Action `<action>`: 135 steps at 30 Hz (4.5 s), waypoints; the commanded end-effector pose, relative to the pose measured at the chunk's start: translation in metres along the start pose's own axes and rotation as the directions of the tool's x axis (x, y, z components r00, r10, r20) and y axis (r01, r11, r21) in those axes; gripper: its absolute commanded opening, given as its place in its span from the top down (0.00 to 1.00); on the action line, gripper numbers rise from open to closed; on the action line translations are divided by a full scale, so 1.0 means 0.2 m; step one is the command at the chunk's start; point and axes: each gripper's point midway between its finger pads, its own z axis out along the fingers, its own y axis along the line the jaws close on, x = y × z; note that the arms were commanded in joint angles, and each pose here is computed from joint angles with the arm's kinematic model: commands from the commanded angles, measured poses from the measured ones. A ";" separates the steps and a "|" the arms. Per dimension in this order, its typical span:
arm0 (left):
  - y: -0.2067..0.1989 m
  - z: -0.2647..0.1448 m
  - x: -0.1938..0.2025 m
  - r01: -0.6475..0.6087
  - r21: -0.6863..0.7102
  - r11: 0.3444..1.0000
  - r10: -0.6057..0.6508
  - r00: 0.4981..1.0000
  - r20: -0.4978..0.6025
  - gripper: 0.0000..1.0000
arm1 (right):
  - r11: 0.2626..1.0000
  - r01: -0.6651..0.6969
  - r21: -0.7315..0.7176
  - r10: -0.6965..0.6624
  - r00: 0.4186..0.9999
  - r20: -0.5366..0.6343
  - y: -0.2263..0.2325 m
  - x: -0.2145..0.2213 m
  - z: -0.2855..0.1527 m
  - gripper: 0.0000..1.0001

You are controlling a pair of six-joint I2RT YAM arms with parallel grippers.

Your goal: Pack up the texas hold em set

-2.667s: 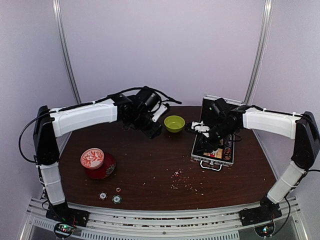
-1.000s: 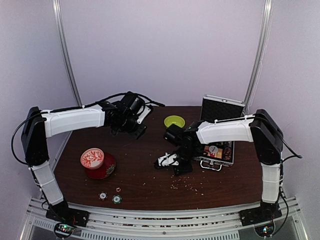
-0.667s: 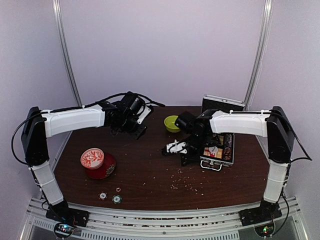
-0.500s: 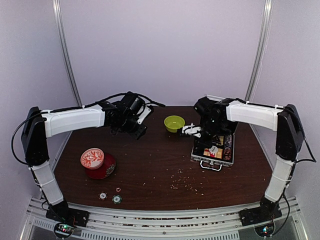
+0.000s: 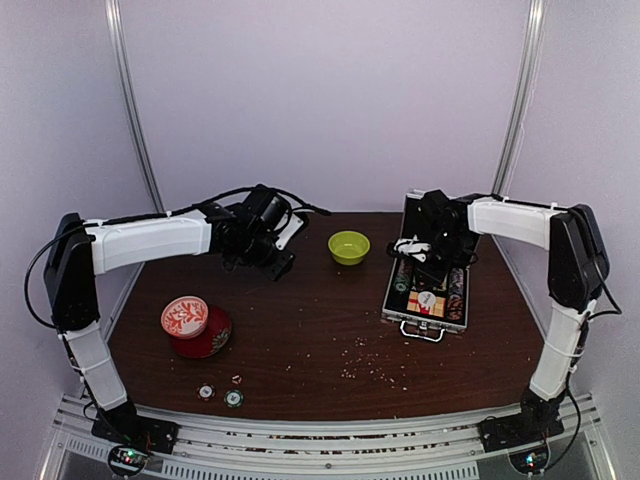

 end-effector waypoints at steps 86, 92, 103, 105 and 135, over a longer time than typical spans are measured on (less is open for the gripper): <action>-0.55 -0.19 1.11 0.165 0.132 0.978 -0.057 0.808 -0.586 0.93 | 0.958 0.097 -0.268 -0.001 0.941 0.338 0.45 -0.04 -0.08 0.67; -0.73 -0.07 0.78 0.121 0.243 0.963 0.007 0.884 -0.467 0.93 | 0.956 0.089 -0.278 0.022 0.927 0.373 0.44 -0.08 -0.14 0.68; -1.05 0.20 0.45 0.044 0.376 0.926 0.103 0.926 -0.363 0.93 | 0.971 0.055 -0.233 0.045 0.914 0.404 0.37 -0.08 -0.22 0.68; -1.05 0.22 0.45 0.039 0.376 0.926 0.106 0.927 -0.359 0.93 | 0.972 0.053 -0.227 0.044 0.915 0.400 0.36 -0.08 -0.21 0.68; 0.19 -0.09 -0.17 0.048 -0.110 0.993 -0.047 0.999 0.014 0.46 | 0.879 0.473 -0.067 -0.450 0.867 0.211 0.86 -0.41 -0.09 0.59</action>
